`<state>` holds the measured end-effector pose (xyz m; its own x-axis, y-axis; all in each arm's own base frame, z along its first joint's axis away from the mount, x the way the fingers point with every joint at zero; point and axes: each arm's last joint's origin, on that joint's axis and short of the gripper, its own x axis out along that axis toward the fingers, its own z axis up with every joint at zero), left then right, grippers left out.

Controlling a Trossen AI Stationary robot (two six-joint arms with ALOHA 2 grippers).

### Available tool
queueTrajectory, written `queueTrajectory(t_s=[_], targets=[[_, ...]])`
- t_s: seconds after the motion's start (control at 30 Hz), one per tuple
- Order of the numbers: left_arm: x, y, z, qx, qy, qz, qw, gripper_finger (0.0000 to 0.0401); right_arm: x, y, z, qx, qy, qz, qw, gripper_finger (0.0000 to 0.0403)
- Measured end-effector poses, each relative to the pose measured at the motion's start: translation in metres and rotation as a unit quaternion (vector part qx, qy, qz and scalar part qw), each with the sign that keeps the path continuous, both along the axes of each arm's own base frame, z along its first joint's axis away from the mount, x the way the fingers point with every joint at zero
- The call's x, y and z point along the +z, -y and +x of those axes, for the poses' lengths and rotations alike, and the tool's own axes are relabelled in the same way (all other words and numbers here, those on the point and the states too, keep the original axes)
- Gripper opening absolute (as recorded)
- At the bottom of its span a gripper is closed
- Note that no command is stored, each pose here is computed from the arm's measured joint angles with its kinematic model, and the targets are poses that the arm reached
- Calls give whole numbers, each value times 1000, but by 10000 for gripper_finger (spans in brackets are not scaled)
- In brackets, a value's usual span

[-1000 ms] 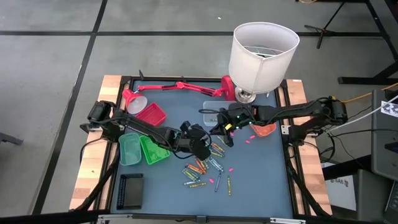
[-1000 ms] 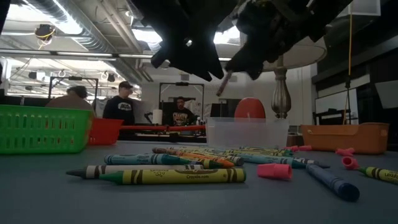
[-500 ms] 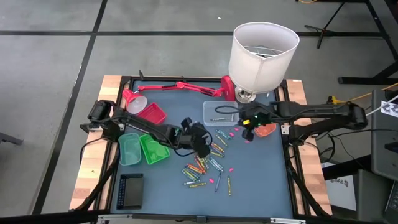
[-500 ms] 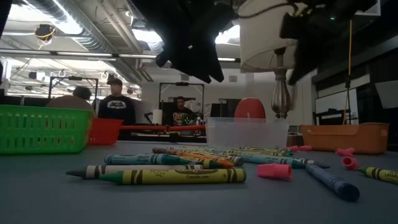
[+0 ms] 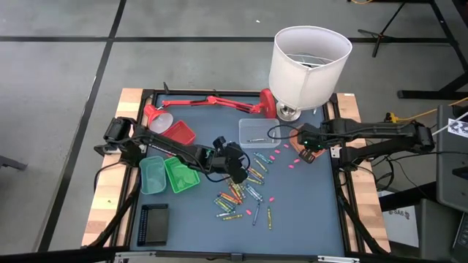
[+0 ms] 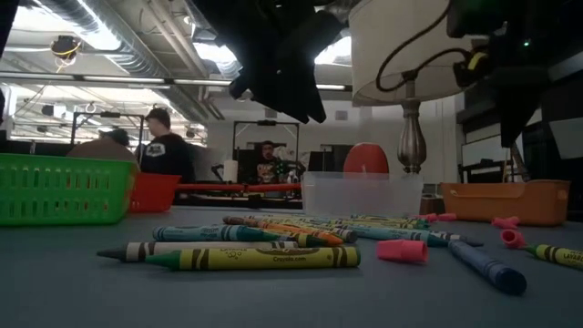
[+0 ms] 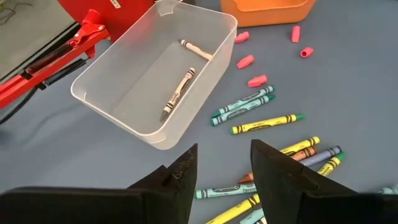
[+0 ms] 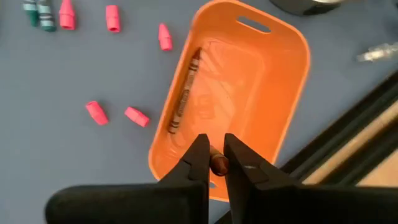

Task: Sort crayons
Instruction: Put the brown crayon into the orange bin, then put the orange crayon into the red bin

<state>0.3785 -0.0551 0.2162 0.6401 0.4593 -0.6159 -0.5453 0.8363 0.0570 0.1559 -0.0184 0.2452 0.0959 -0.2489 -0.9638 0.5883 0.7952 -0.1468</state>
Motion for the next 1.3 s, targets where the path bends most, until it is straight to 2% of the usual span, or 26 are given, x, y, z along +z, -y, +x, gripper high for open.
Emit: queueTrajectory(t_s=[0.27, 0.43, 0.67, 0.8, 0.97, 1.1, 1.3], targets=[[-1, 1, 0, -18, -8, -8, 1000, 133, 0, 0, 0, 7, -4, -5, 1000, 43], [-2, 4, 1, -80, -30, -24, 996, 130, 0, 0, 0, 8, -4, -5, 1000, 47], [-3, 6, 1, -157, -60, -11, 986, 121, 0, 0, 0, 8, -4, -5, 1000, 63], [-5, 7, -1, -199, -85, -18, 976, 120, 0, 0, 0, 8, -2, -5, 1000, 88], [-10, 6, -6, -248, -123, -58, 959, 120, 0, 0, 1, 8, 0, -5, 1000, 114], [-14, 8, -12, -275, -158, -93, 944, 120, 0, 0, 2, 8, 4, -6, 1000, 119], [-17, 13, -19, -313, -192, -116, 923, 120, 1, 1, 6, 8, 30, -8, 999, 118]])
